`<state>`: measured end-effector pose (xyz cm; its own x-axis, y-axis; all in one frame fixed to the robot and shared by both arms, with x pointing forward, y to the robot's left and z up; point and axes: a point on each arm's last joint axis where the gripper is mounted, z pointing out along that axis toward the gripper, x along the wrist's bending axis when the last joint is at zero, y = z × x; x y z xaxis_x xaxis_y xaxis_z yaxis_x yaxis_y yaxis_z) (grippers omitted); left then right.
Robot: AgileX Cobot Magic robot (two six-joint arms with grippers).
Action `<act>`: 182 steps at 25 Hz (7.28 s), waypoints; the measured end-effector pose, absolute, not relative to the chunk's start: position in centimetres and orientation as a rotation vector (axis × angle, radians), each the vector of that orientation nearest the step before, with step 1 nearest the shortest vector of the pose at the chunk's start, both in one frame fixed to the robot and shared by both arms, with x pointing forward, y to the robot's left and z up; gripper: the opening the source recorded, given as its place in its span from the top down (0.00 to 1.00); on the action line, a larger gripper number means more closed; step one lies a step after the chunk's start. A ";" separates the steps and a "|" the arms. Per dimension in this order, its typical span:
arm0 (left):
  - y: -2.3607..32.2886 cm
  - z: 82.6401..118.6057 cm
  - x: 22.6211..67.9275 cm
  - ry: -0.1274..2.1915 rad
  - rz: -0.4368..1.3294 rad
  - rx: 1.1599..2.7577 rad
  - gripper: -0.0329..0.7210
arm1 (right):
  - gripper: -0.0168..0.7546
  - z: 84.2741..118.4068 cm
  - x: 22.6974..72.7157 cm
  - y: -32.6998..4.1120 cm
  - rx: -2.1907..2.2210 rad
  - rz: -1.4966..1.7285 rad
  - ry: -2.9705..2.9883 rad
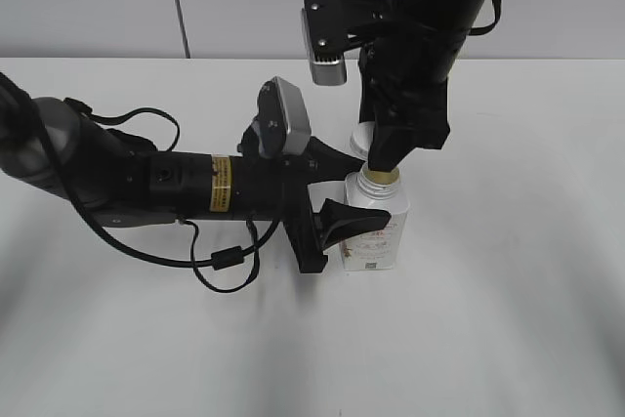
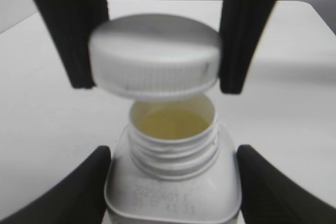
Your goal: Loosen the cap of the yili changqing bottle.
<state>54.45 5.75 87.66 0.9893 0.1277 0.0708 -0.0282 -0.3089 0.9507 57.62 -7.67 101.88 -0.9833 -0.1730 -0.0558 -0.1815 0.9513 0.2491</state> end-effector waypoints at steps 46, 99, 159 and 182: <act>5.8 87.7 54.4 0.070 0.156 1.879 0.37 | 0.47 91.5 60.5 -24.8 1.784 0.549 2.299; 11.2 87.7 56.4 -0.061 0.202 2.004 0.18 | 0.23 94.4 59.7 -24.5 1.831 0.643 2.261; 25.8 109.3 59.9 1.855 0.306 2.235 0.18 | 0.22 113.3 59.5 -26.7 1.706 0.396 2.193; 28.4 109.8 43.5 1.906 0.456 2.137 0.19 | 0.22 114.4 43.7 -28.3 1.695 0.432 2.142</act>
<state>43.46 28.43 109.79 0.0994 0.9925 0.0706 0.9171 -0.1189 0.3805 43.71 -28.32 114.36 -0.2051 0.9736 -0.0999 0.8588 0.2280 0.4587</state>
